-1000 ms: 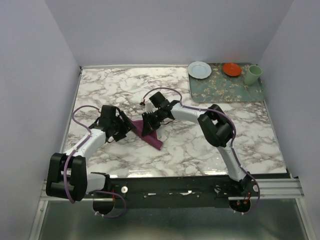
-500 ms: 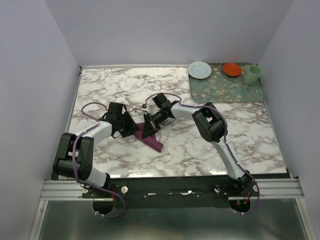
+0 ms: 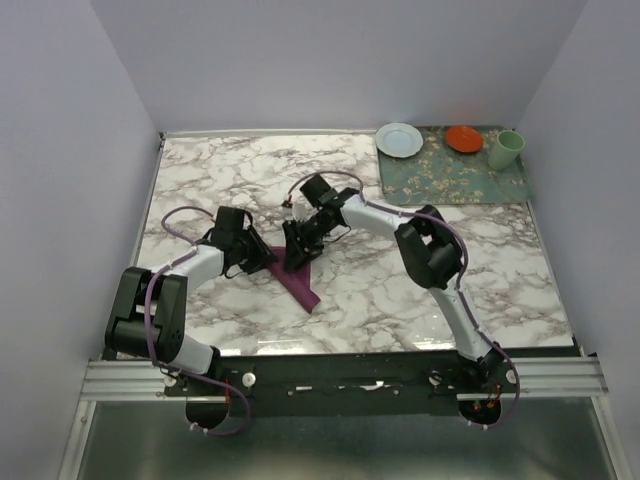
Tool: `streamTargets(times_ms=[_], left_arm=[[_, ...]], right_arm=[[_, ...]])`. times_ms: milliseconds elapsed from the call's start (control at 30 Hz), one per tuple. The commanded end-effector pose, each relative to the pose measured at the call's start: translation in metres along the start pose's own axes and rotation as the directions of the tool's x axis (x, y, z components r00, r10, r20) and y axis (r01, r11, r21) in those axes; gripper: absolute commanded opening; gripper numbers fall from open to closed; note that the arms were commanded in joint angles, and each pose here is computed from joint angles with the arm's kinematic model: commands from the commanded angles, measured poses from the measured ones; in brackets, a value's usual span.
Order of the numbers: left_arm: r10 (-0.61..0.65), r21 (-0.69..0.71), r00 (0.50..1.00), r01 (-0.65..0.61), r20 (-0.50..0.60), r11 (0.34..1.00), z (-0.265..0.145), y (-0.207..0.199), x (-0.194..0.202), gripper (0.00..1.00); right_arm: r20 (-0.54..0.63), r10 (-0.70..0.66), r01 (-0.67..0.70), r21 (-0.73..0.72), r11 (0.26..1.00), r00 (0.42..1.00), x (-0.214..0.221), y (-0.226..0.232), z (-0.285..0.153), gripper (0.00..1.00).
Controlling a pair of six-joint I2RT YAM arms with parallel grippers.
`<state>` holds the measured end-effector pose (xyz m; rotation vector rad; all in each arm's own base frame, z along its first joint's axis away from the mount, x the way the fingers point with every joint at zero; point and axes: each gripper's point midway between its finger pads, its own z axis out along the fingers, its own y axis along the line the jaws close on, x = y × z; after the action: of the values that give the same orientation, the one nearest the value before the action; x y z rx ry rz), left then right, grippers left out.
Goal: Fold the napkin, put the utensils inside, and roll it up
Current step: Roll the napkin with the utensil
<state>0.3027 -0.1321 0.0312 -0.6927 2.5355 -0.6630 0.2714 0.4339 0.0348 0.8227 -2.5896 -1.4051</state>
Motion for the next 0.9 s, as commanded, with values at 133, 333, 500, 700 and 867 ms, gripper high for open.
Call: streamTargets(times_ms=[133, 333, 500, 700, 867], left_arm=[[-0.007, -0.027, 1.000, 0.007, -0.014, 1.000, -0.005, 0.009, 0.008, 0.41], [-0.015, -0.022, 1.000, 0.015, -0.011, 1.000, -0.006, 0.008, 0.008, 0.40], [-0.026, -0.020, 1.000, 0.026, -0.008, 0.999, -0.006, 0.008, 0.008, 0.40], [-0.030, -0.017, 1.000, 0.030, -0.004, 0.999, -0.008, 0.007, 0.008, 0.40], [-0.031, -0.016, 1.000, 0.031, -0.001, 0.999, -0.008, 0.007, 0.008, 0.40]], right_arm=[[0.087, -0.207, 0.127, 0.546, 0.828, 0.974, -0.003, 0.013, -0.042, 0.59], [0.111, -0.300, 0.156, 0.657, 0.738, 0.948, 0.004, 0.034, -0.014, 0.59], [0.133, -0.367, 0.154, 0.741, 0.654, 0.921, 0.001, 0.041, -0.003, 0.59], [0.111, -0.372, 0.164, 0.757, 0.632, 0.922, 0.006, 0.034, 0.011, 0.57], [0.084, -0.355, 0.173, 0.755, 0.632, 0.931, 0.013, 0.021, 0.022, 0.54]])
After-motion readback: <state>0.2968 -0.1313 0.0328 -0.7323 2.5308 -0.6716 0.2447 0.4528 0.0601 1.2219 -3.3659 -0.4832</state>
